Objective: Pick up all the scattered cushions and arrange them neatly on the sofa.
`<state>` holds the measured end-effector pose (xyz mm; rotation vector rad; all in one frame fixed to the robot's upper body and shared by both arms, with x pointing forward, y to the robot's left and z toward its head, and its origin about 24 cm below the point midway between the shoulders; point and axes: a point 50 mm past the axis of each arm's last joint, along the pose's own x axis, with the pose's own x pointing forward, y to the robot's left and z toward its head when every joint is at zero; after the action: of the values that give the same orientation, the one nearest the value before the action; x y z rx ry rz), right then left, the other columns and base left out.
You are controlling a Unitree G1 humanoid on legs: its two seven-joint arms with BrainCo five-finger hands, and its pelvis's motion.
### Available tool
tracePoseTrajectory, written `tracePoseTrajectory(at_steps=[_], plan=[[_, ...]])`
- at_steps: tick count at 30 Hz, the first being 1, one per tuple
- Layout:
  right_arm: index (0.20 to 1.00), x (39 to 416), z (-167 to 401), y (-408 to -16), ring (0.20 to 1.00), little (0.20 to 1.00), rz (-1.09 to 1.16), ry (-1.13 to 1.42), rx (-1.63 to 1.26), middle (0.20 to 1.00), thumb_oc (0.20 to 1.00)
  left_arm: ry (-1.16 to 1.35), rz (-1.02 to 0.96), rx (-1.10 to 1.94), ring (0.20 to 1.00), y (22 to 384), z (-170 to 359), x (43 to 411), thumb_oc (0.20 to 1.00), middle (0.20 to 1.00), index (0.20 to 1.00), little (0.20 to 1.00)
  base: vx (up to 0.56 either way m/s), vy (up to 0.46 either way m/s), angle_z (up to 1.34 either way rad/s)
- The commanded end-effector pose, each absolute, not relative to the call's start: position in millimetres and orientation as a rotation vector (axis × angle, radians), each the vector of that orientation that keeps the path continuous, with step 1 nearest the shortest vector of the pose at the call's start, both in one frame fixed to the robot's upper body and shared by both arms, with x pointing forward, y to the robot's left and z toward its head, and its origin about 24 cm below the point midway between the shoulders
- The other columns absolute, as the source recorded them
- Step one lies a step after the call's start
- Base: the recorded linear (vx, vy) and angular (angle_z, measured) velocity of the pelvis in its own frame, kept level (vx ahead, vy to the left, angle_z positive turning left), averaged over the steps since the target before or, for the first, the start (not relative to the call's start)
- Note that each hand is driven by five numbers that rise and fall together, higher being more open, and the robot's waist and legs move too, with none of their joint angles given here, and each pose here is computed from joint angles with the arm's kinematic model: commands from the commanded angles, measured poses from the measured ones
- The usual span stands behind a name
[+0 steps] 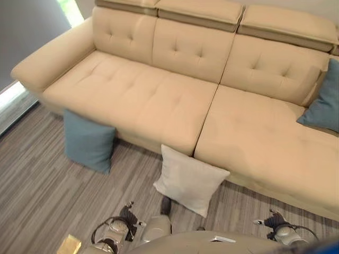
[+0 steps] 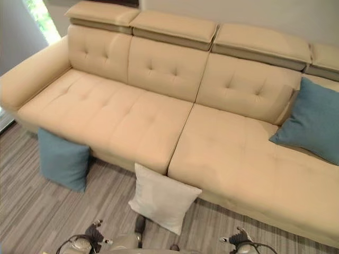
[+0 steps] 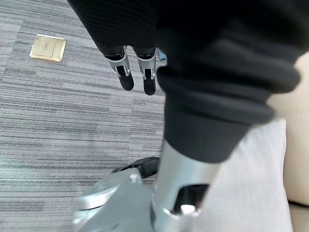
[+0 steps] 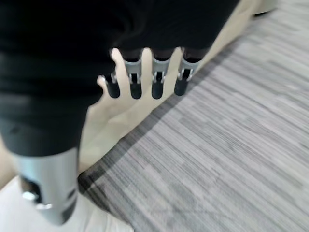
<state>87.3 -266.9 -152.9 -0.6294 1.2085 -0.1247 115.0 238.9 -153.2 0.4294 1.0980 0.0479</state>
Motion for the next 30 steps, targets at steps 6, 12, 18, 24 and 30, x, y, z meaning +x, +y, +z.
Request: tracePoseTrajectory(at_steps=[6,12,18,24,30], plan=[[1.0,113.1,-149.1,-255.8,1.0,1.0,-0.109,1.126,-0.616,1.0,1.0,1.087,0.057,0.444,1.0,246.4,-150.4,117.2,1.0,1.0,1.0,1.0,-0.07,0.305,-0.52],[1.0,114.1,-148.7,-254.9,1.0,1.0,-0.087,1.108,-0.646,1.0,1.0,1.11,0.098,0.421,1.0,254.0,-151.2,106.9,1.0,1.0,1.0,1.0,-0.05,0.097,-0.76],[1.0,108.7,-148.2,-260.8,1.0,1.0,-0.136,1.114,-0.628,1.0,1.0,1.095,0.101,0.388,1.0,246.8,-152.1,110.3,1.0,1.0,1.0,1.0,0.07,-0.054,0.07],[1.0,156.7,-126.8,-268.5,1.0,1.0,-0.287,0.938,-0.545,1.0,1.0,0.878,0.207,0.33,1.0,247.3,-126.7,173.3,1.0,1.0,1.0,1.0,-0.17,-0.049,0.05],[1.0,229.4,-81.9,-264.5,1.0,1.0,-0.441,0.634,-0.434,1.0,1.0,0.575,0.293,0.272,1.0,239.5,-78.5,248.1,1.0,1.0,1.0,1.0,-0.17,0.012,0.03]])
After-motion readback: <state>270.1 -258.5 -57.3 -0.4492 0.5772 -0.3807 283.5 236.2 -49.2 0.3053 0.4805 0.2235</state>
